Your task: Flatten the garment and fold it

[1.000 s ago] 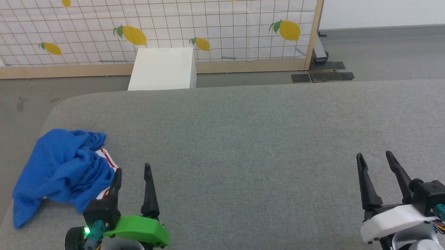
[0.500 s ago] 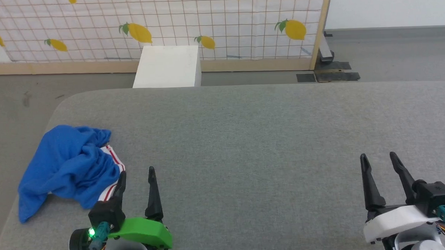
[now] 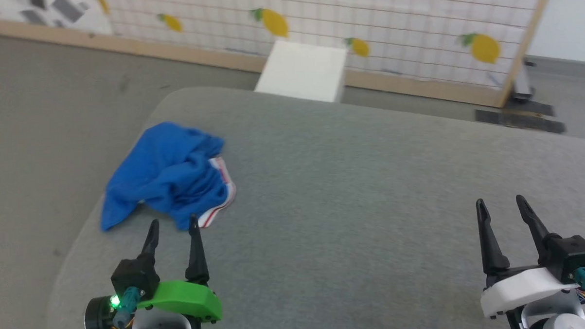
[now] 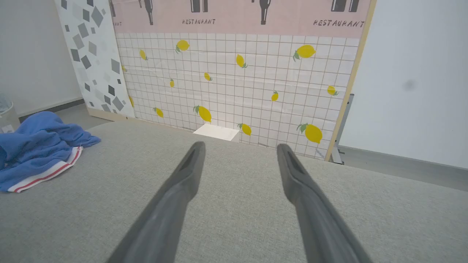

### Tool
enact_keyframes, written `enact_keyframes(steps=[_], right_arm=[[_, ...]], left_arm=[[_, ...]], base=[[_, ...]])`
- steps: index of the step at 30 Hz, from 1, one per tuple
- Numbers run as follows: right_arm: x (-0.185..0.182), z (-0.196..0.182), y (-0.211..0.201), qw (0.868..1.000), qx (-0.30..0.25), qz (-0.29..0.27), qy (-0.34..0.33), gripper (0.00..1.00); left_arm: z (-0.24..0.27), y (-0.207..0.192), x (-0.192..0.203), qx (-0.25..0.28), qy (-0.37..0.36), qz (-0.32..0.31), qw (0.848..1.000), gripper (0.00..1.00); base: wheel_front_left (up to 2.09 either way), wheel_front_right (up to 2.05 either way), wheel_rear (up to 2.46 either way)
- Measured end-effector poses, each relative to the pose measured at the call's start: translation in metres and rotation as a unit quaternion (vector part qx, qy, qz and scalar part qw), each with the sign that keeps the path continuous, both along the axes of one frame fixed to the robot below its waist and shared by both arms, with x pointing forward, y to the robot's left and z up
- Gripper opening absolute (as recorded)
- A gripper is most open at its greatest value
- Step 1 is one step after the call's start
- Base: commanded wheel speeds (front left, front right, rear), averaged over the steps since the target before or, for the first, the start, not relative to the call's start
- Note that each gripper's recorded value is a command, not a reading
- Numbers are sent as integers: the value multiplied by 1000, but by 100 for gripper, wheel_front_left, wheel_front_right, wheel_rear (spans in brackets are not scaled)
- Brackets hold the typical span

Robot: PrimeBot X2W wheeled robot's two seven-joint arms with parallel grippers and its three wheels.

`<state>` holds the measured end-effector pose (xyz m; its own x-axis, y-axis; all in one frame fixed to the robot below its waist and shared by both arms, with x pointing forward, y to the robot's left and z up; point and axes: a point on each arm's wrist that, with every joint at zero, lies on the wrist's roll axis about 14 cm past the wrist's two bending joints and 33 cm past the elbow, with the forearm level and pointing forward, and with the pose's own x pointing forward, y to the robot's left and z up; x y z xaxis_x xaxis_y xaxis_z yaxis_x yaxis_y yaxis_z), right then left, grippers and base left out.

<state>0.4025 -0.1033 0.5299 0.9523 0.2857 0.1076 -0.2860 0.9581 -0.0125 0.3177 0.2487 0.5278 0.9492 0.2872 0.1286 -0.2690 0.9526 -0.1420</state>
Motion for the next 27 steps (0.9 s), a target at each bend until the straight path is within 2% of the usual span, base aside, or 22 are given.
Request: enact_keyframes(steps=[10,17,22,27], right_arm=[[12,-3,86,993,-5,114,5,100],[10,-4,135,984,-6,179,7,100],[7,-4,153,979,-4,203,8,100],[8,-6,154,979,-2,203,12,100]], left_arm=[[-2,65,-67,1,2,124,992,100],[-5,90,-110,-1,5,188,982,100],[-5,99,-128,-2,5,214,977,100],[-3,100,-128,0,3,217,976,100]], base=[[0,0,0],[0,0,0],[0,0,0],[0,0,0]])
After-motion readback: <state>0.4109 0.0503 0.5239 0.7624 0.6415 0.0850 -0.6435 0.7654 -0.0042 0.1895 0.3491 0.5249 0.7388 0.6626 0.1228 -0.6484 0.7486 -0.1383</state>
